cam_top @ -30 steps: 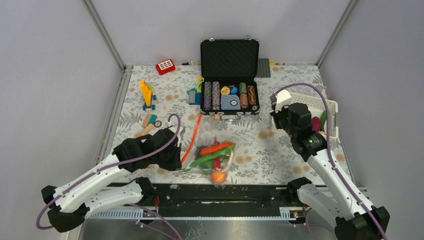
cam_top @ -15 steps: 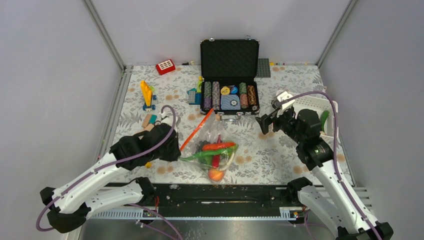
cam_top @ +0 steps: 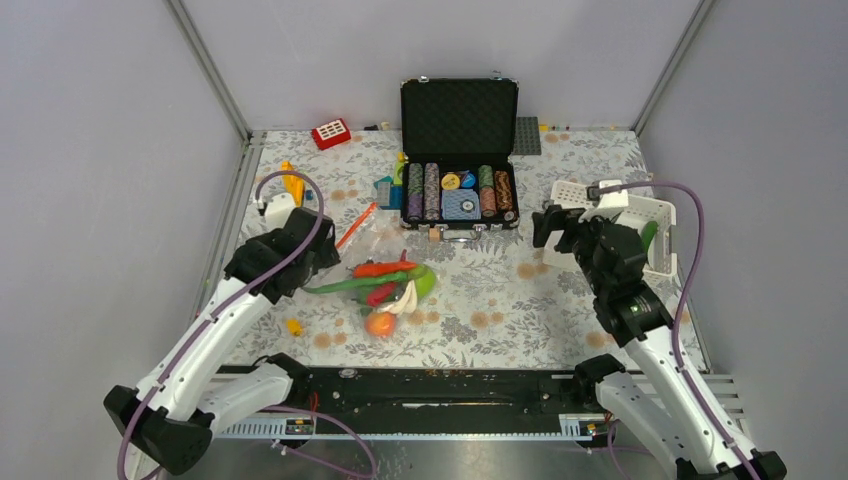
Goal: Place the food in the zip-top bag and seal the zipper
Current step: Place the zipper food storage bag at the center of the board, then reset both arms
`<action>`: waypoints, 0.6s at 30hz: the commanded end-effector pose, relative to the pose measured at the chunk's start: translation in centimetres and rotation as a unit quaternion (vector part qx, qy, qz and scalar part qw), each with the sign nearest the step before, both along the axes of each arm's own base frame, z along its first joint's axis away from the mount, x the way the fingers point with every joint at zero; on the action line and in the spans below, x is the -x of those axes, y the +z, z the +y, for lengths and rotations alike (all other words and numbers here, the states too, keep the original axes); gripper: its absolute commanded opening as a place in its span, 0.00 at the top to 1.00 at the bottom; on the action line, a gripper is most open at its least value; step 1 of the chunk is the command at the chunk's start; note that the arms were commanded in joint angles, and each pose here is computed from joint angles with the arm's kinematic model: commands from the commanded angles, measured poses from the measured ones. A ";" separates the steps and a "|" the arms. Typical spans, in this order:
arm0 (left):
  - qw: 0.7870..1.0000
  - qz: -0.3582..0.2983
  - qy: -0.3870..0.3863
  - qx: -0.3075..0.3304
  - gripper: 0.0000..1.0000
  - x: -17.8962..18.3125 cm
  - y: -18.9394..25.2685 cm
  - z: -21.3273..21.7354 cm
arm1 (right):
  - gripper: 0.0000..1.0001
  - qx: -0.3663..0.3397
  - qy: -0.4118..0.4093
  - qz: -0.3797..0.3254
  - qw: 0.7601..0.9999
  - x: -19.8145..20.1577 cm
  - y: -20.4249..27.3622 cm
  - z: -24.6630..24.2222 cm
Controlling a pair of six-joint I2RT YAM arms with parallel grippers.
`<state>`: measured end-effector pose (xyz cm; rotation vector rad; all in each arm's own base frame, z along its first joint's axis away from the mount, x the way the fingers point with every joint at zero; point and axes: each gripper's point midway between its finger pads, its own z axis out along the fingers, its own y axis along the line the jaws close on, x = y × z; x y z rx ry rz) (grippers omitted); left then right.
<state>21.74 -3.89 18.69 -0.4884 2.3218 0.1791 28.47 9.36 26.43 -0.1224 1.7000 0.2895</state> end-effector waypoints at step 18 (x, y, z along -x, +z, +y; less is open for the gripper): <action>0.958 -0.274 0.081 0.037 0.01 -5.2 10.7 1.9 | 0.00 -0.011 -0.316 0.101 0.943 2.8 -1.8 -10.4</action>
